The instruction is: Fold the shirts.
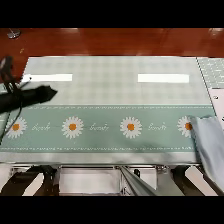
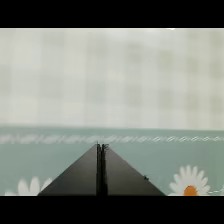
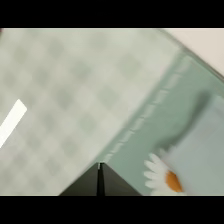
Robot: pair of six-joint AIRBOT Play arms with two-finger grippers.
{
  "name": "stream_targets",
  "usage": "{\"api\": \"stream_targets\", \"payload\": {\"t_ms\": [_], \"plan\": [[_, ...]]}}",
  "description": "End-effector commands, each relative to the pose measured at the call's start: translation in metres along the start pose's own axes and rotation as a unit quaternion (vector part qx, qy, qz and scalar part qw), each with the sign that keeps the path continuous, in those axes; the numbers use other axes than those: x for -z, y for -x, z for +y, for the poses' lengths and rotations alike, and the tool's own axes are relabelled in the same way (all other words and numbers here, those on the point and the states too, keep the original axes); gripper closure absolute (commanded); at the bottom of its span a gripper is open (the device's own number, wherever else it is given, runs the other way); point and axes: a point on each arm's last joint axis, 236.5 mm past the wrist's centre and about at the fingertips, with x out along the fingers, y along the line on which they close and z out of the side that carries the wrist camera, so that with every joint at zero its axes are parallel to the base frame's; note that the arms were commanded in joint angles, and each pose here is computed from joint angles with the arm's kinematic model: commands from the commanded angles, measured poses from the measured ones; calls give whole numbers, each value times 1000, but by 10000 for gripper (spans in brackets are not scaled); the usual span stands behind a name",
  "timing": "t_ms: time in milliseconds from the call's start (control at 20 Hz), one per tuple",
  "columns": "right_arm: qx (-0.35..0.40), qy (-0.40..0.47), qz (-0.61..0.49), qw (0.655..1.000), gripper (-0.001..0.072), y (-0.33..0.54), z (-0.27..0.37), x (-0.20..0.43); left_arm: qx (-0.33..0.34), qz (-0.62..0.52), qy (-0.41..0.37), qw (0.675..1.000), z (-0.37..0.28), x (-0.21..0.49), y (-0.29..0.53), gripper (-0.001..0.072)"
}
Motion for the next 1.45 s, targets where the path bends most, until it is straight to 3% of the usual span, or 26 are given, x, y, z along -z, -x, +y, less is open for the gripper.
{"api": "stream_targets", "payload": {"t_ms": [0, 100, 200, 350, 450, 750, 1400], "plan": [[-139, 197, 22, 970, 688, -53, 155, 24, 61, 16, -66, 996, -67, -59, 0, 683], [-113, 323, 55, 938, 688, -101, 192, 81, 80, 24, -121, 989, -106, -67, -13, 684], [-41, 409, 116, 904, 688, -155, 179, 145, 27, 36, -158, 986, -99, -52, -43, 684], [26, 393, 212, 894, 688, -221, 128, 228, -98, 113, -166, 975, -23, 0, -90, 683], [67, 365, 259, 892, 688, -243, 94, 254, -133, 163, -157, 965, 15, 32, -105, 682], [106, 357, 330, 868, 688, -231, 65, 277, -141, 175, -136, 965, 25, 40, -111, 682], [107, 356, 331, 867, 687, -231, 65, 277, -141, 176, -136, 965, 26, 41, -112, 682]]}}
